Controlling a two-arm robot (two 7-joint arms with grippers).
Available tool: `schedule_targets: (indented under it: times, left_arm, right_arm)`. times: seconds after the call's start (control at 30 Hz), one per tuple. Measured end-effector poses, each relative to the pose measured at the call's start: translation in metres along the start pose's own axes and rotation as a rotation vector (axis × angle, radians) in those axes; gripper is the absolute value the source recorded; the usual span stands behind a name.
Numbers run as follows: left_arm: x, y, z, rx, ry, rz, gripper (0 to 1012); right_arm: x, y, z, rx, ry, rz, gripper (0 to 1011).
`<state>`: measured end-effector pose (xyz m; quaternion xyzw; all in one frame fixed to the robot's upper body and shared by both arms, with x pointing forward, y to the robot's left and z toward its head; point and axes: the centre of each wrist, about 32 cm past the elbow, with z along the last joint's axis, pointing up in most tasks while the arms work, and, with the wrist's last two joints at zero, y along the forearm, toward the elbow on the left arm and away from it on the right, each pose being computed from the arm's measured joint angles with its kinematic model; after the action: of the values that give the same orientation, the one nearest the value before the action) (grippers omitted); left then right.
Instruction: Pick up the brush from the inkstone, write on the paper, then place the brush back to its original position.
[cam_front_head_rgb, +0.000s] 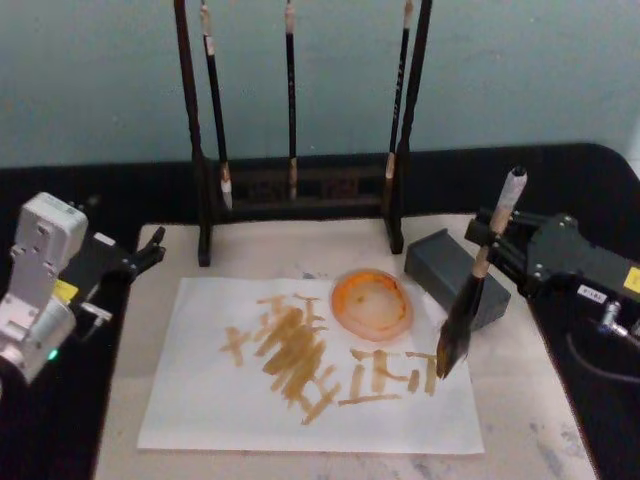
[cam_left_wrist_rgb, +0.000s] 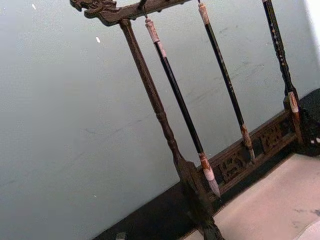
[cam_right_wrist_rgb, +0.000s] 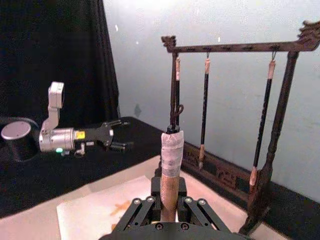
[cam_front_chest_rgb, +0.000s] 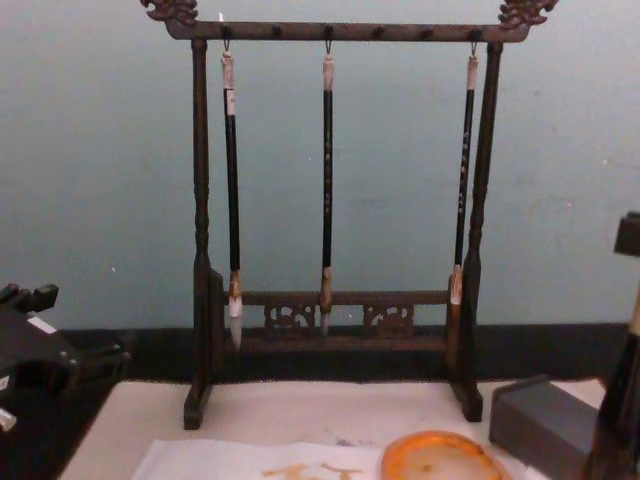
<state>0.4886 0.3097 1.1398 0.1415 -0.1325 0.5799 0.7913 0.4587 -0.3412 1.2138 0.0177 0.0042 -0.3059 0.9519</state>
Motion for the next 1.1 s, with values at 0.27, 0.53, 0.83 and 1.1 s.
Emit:
schedule_targets:
  times: [0.27,0.53,0.83,1.1]
  left_arm:
    - [0.0,0.0,0.0,0.0,0.0,0.0,1010]
    - [0.0,0.0,0.0,0.0,0.0,0.0,1010]
    - [0.0,0.0,0.0,0.0,0.0,0.0,1010]
    - [0.0,0.0,0.0,0.0,0.0,0.0,1009]
  right_arm:
    - [0.0,0.002,-0.004,-0.032,-0.014,0.009,176]
    - [0.0,0.005,-0.007,-0.038,-0.02,0.006,176]
    - [0.0,0.01,-0.01,-0.027,-0.032,-0.001,176]
    - [0.001,0.014,-0.011,-0.029,-0.053,-0.002,176]
